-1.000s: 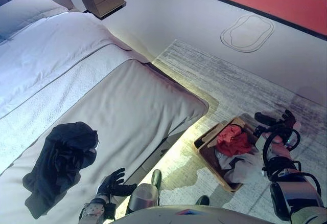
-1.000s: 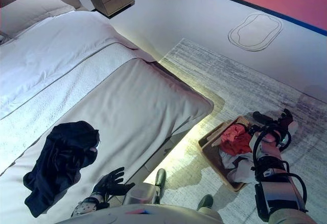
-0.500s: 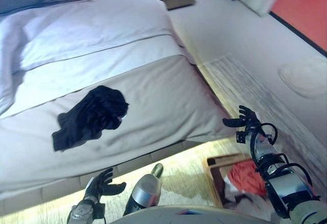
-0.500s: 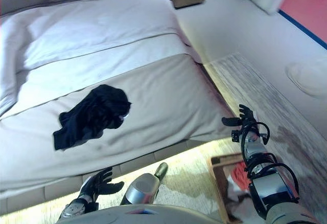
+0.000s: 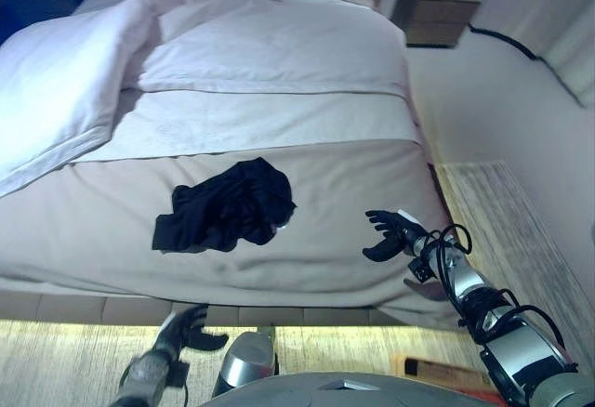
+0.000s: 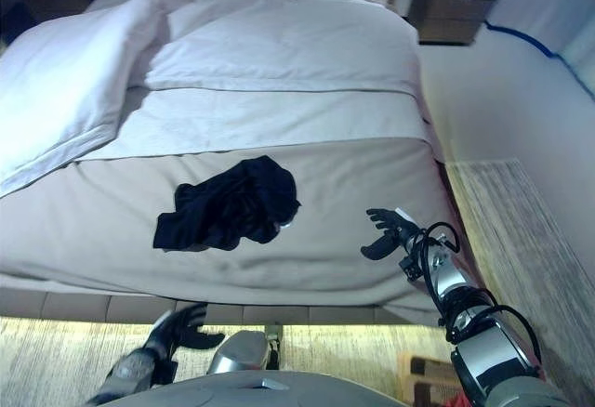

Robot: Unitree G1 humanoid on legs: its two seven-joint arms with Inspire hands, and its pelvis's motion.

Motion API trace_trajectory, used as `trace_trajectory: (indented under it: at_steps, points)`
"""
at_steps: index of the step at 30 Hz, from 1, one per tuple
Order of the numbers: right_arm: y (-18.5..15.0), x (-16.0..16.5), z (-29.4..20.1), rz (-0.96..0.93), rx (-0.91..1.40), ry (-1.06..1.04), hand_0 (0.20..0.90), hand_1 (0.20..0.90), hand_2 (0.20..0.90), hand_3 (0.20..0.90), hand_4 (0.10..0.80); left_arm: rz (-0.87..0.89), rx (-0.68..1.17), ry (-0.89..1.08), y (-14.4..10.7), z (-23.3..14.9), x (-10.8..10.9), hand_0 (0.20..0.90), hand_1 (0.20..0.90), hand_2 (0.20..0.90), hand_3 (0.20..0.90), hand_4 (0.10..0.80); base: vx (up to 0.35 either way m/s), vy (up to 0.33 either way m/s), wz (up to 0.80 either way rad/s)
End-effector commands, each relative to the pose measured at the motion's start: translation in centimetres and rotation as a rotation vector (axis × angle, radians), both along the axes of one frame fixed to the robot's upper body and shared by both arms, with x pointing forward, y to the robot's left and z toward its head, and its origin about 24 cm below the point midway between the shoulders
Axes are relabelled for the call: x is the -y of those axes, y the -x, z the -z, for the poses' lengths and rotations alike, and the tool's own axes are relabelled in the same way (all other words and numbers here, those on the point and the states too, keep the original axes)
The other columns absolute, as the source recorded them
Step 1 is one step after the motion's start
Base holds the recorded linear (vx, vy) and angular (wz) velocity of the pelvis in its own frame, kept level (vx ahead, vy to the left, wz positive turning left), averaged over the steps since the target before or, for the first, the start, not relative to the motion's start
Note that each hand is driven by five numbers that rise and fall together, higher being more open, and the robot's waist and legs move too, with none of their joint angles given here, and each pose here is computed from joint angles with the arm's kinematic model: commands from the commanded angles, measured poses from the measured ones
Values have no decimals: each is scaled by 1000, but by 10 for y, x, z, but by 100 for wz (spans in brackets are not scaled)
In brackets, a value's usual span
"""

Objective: Pick up the clothes from the bed and place them into the basket

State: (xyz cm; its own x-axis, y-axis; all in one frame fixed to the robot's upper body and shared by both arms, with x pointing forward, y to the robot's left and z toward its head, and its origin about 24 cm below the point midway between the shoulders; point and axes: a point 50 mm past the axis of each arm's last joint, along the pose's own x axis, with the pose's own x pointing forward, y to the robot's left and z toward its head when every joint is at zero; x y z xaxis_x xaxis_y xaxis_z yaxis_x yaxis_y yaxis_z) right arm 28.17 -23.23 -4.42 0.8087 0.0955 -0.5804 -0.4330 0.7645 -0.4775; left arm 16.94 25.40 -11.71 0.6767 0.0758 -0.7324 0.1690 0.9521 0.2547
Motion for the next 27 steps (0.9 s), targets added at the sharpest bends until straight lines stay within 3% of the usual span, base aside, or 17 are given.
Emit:
trace_trajectory:
  at_steps: [1, 8, 13, 17, 27]
  points:
    - [-38, 4, -50, -27, 245, 63, 900, 900, 900, 900, 800, 138, -15, 8, -5, -1, 9, 900, 900, 900, 900, 800, 0, -225, 128]
    - [-72, -25, -89, -92, 454, 165, 900, 900, 900, 900, 800, 0, -1, -114, -4, -4, -16, 900, 900, 900, 900, 800, -33, -238, 109]
    - [-93, -39, -123, -104, 605, 214, 900, 900, 900, 900, 800, -33, 12, -134, 10, -2, -24, 900, 900, 900, 900, 800, 8, -107, 24]
    - [-112, -52, -167, -84, 764, 248, 900, 900, 900, 900, 800, -9, 45, -157, 1, -11, -33, 900, 900, 900, 900, 800, -31, -127, 34]
    - [-133, -47, -232, 55, 891, 373, 900, 900, 900, 900, 800, -22, 178, -83, -18, -25, -25, 900, 900, 900, 900, 800, 83, -22, 30]
